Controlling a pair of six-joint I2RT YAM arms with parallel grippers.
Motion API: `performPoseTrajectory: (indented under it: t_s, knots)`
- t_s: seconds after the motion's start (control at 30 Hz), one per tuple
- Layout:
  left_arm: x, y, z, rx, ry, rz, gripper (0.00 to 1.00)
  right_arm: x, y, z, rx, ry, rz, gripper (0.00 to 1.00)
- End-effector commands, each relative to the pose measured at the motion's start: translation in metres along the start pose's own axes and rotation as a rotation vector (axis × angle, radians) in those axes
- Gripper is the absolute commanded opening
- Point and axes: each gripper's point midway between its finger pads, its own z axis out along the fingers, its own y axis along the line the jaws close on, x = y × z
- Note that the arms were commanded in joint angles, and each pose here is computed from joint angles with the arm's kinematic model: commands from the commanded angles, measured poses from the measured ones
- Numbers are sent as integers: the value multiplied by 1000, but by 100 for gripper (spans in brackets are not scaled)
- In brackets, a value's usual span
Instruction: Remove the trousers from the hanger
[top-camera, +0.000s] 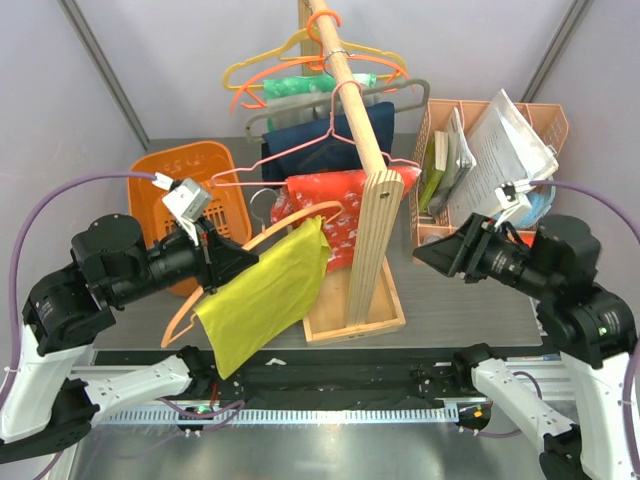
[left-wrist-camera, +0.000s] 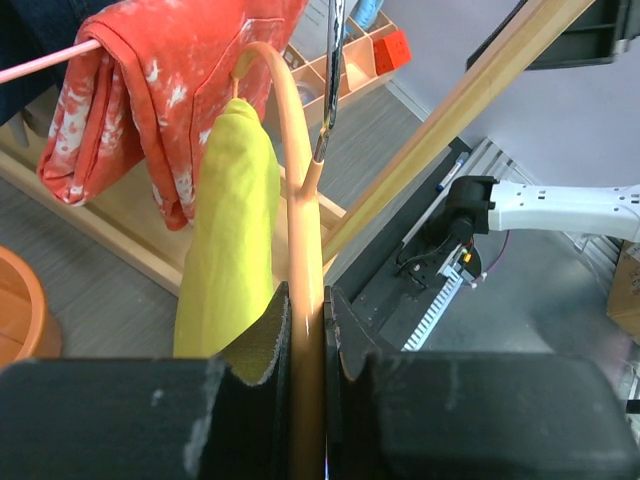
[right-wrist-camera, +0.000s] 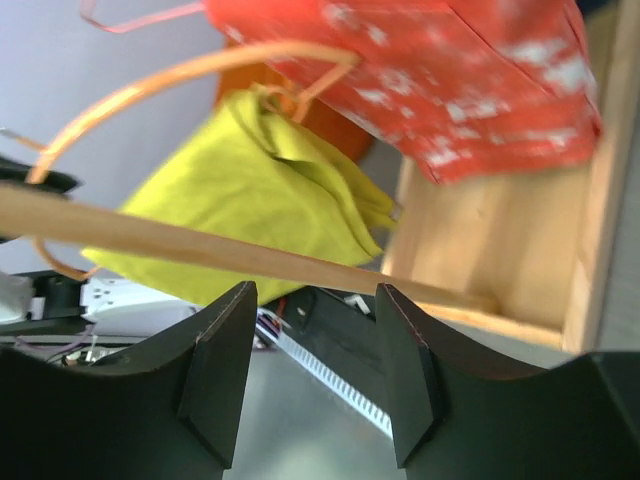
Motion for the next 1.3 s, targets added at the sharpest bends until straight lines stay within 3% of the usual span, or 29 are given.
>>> performPoseTrajectory:
  t_s: [0.0, 0.33, 0.53, 0.77, 0.9, 1.0, 1.1, 1.13, 1.27]
  knots:
    - [-37, -10, -5, 39, -155, 12, 0, 19, -28, 3, 115, 77, 13, 57]
    - [-28, -6, -7, 25, -138, 36, 0, 141, -116, 15, 239, 346, 173, 57]
    - [-27, -6, -4, 31, -143, 42, 0, 172, -138, 31, 236, 419, 250, 57]
    - [-24, -5, -2, 31, -135, 46, 0, 215, -162, 57, 331, 548, 205, 57]
    - [-22, -3, -1, 25, -127, 52, 0, 279, -131, 60, 301, 689, 132, 60]
    - [-18, -5, -2, 40, -122, 47, 0, 273, -126, 57, 329, 568, 96, 62]
    - [-13, -4, -2, 39, -110, 51, 0, 286, -106, 51, 248, 512, 158, 60]
    - [-11, -3, -4, 34, -99, 51, 0, 302, -90, 45, 186, 549, 153, 59]
    - [-12, -3, -15, 30, -112, 49, 0, 322, -51, 36, 151, 500, -143, 64]
